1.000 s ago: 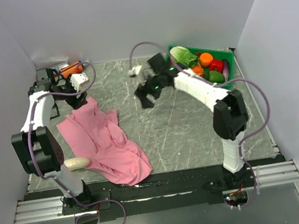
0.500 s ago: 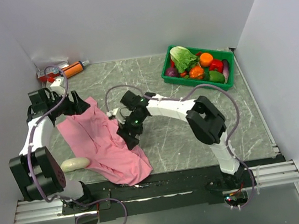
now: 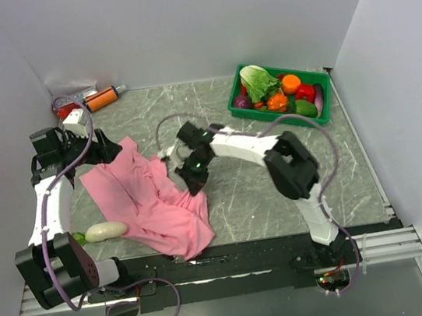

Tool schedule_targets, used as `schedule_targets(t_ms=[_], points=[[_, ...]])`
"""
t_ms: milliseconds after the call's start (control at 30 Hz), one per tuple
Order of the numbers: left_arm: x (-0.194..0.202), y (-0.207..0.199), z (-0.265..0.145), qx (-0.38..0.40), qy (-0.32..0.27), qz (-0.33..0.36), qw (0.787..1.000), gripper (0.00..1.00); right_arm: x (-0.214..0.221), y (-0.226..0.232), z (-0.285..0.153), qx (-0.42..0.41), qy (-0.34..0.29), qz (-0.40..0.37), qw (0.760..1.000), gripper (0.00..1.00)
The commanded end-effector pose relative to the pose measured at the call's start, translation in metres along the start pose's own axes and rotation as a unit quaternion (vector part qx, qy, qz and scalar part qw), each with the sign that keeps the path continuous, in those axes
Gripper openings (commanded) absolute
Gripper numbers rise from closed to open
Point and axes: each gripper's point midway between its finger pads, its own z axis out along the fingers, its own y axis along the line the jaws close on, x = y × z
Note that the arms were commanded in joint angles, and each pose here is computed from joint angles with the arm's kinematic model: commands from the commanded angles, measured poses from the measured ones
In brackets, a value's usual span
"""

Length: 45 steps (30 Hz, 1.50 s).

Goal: Remove the brooch from the garment

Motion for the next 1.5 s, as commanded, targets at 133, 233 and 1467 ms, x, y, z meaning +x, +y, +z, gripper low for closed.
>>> schedule_targets(t_ms=[133, 233, 1467], points=[[0.016, -0.039, 0.011, 0.073, 0.042, 0.090, 0.992, 0.79, -0.010, -0.066, -0.152, 0.159, -0.115, 0.029, 0.980, 0.00], [0.016, -0.054, 0.020, 0.083, 0.052, 0.140, 0.985, 0.79, 0.012, -0.105, -0.176, 0.222, -0.114, 0.062, 0.966, 0.00], [0.265, 0.007, -0.105, 0.083, 0.505, 0.205, 0.834, 0.63, 0.023, -0.135, -0.152, 0.215, -0.117, 0.016, 0.969, 0.68]])
